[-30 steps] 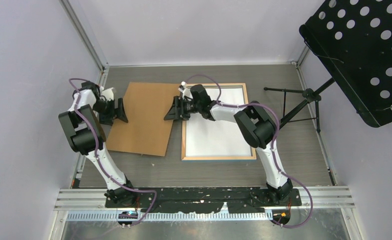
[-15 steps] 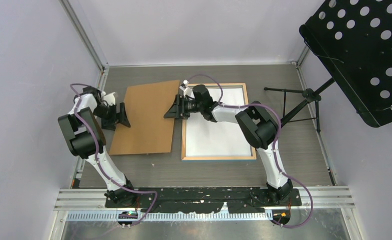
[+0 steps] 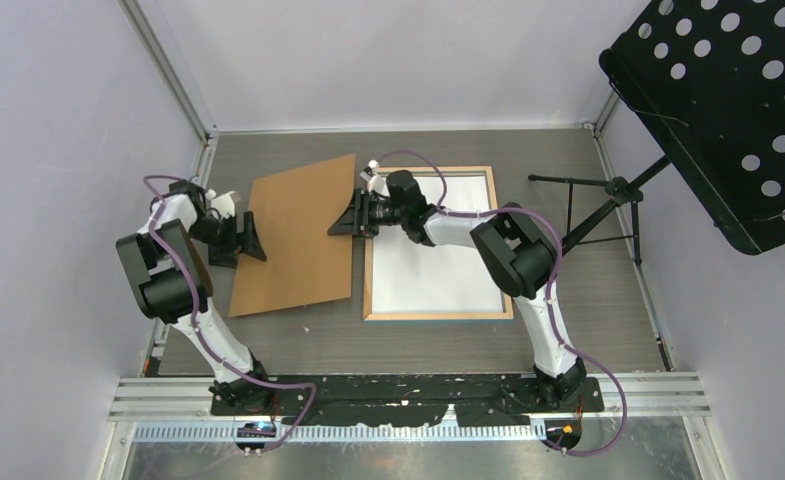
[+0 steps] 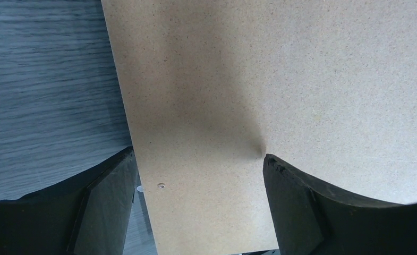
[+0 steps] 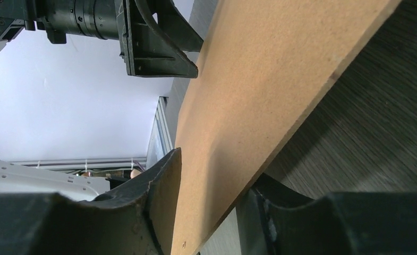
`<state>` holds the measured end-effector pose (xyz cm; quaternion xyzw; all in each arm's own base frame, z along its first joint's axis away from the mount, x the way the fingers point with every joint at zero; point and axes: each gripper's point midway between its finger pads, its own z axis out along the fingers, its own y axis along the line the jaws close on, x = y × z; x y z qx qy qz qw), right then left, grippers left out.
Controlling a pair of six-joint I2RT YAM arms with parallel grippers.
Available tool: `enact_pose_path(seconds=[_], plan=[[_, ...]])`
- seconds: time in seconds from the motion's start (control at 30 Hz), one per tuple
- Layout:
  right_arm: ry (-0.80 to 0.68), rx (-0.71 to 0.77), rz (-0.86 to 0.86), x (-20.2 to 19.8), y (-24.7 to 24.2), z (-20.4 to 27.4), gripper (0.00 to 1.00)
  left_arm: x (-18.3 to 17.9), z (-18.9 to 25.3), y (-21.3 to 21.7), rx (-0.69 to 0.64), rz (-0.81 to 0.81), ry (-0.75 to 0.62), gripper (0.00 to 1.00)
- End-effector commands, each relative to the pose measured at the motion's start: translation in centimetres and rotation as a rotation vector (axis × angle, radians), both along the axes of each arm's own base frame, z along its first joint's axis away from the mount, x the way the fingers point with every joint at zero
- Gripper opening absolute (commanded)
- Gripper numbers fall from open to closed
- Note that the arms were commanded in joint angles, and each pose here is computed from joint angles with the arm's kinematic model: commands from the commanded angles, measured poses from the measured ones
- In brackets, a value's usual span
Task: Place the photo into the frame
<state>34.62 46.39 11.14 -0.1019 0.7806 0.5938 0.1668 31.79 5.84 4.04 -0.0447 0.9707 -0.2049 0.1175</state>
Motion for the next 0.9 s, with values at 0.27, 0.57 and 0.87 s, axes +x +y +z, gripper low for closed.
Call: enact_pose_path(seconds=[0.27, 0.57, 0.87], plan=[[-0.098, 0.068, 0.041, -1.0, 1.0, 5.1, 0.29, 0.9, 3.8, -1.7, -0.041, -0.002, -0.13, 0.82], [-0.139, 0.071, 0.05, -1.1, 0.9, 7.1, 0.07, 1.6, 6.5, -0.8, 0.034, 0.019, -0.223, 0.82], [-0.191, 0.067, 0.061, -1.5, 0.6, 8.8, 0.06, 1.6, 9.2, -0.7, 0.07, 0.045, -0.299, 0.83]])
